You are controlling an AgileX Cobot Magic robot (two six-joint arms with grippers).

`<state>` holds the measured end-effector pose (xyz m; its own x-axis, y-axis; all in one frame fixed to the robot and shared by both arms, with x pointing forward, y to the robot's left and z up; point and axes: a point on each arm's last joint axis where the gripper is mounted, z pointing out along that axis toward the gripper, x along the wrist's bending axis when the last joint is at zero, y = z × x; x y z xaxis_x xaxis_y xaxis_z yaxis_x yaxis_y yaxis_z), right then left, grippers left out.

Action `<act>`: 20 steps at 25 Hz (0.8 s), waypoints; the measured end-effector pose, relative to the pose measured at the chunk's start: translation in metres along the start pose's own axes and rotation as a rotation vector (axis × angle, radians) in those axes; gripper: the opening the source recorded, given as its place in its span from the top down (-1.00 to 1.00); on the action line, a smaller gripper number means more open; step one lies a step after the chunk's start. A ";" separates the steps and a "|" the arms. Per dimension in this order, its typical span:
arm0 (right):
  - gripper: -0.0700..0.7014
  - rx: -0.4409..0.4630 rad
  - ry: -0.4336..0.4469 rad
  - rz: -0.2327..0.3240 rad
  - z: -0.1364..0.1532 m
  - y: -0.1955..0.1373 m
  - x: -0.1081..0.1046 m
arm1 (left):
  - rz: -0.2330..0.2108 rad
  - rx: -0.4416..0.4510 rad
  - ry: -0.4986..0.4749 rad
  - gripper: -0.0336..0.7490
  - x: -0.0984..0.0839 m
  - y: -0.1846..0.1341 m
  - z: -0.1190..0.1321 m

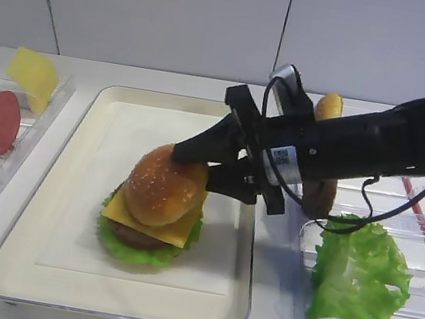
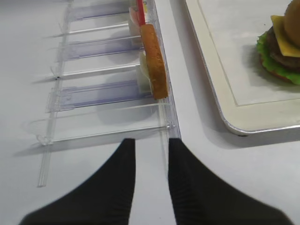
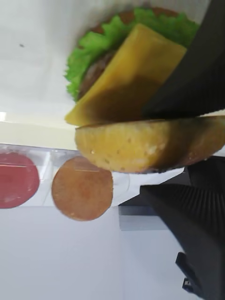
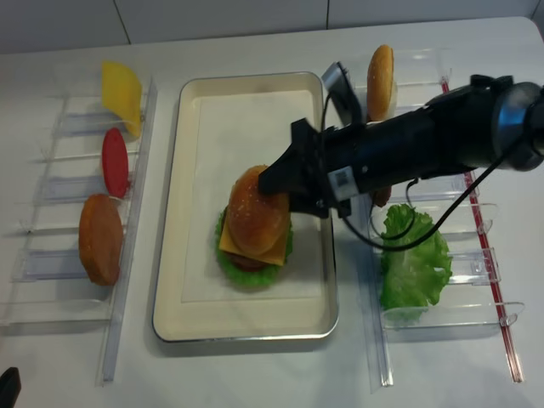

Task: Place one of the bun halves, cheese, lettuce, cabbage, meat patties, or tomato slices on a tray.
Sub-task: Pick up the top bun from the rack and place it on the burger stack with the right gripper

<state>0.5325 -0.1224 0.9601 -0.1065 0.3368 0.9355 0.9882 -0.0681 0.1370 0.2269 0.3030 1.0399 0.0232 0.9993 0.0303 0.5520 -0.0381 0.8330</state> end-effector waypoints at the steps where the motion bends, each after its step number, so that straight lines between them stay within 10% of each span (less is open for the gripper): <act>1: -0.08 -0.002 0.008 0.004 -0.002 0.002 0.001 | 0.000 0.000 0.000 0.48 0.000 0.000 0.000; 20: -0.38 0.082 -0.062 -0.015 -0.006 0.007 0.005 | 0.000 0.000 0.000 0.48 0.000 0.000 0.000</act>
<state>0.5384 -0.1267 0.9673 -0.1166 0.3951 0.9112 0.9926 0.0140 0.1209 0.2269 0.3030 1.0399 0.0232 0.9993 0.0303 0.5520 -0.0381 0.8330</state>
